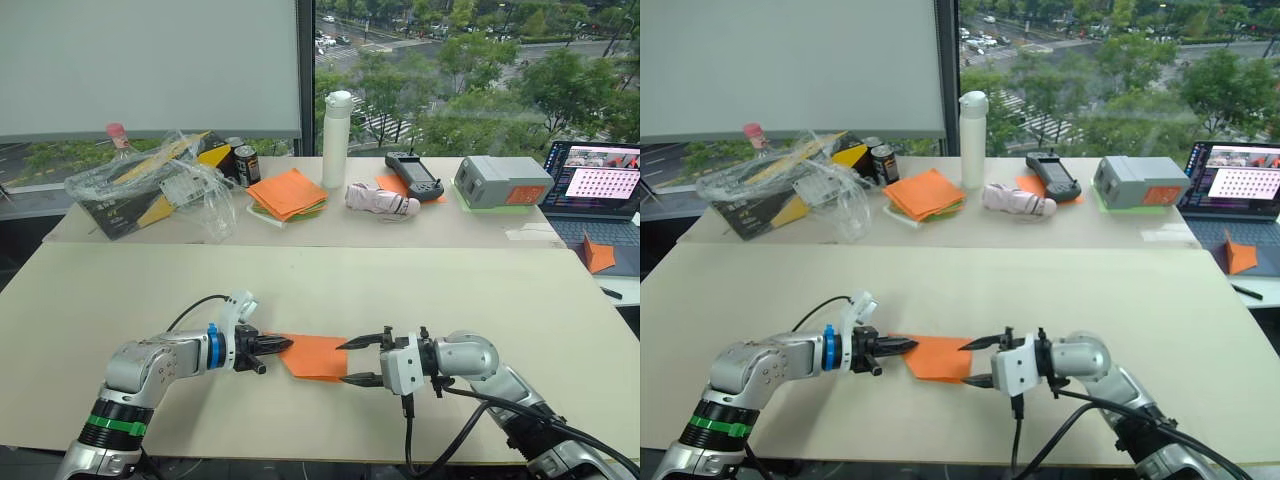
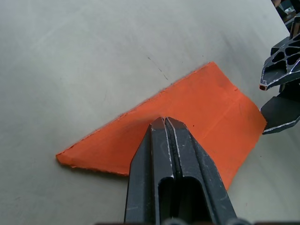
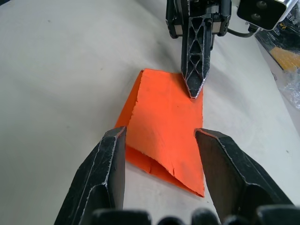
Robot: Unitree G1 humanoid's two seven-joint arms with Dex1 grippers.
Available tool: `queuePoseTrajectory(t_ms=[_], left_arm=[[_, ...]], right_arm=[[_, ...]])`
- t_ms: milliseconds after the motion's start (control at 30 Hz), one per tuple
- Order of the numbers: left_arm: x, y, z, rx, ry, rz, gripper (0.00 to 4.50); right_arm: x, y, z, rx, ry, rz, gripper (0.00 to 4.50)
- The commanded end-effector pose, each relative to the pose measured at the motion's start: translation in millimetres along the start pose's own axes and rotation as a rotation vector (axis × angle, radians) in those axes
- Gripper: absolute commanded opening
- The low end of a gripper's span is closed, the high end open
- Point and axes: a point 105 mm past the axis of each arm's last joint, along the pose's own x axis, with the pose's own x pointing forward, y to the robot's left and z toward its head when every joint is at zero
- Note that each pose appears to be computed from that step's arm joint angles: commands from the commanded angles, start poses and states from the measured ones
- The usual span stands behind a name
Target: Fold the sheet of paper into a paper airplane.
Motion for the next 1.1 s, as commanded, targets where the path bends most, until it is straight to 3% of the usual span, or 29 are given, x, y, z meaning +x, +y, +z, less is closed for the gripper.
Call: queuePoseTrajectory(t_ms=[33, 367, 633, 900, 1100], left_arm=[[-1, 4, -2, 0.001, 0.021, 0.022, 0.00], [-4, 4, -4, -0.004, 0.023, 0.031, 0.00], [-5, 5, -5, -0.009, 0.023, 0.035, 0.00], [-5, 5, -5, -0.009, 0.025, 0.032, 0.00], [-3, 3, -4, -0.011, 0.019, 0.025, 0.00]], right_arm=[[2, -10, 5, -0.039, -0.021, -0.037, 2.56], [5, -7, 2, -0.082, -0.028, -0.021, 2.56], [5, -7, 3, -0.088, -0.042, -0.025, 0.04], [5, -6, 0, -0.039, -0.034, -0.021, 0.04], [7, -26, 1, 0.109, -0.041, -0.080, 0.04]])
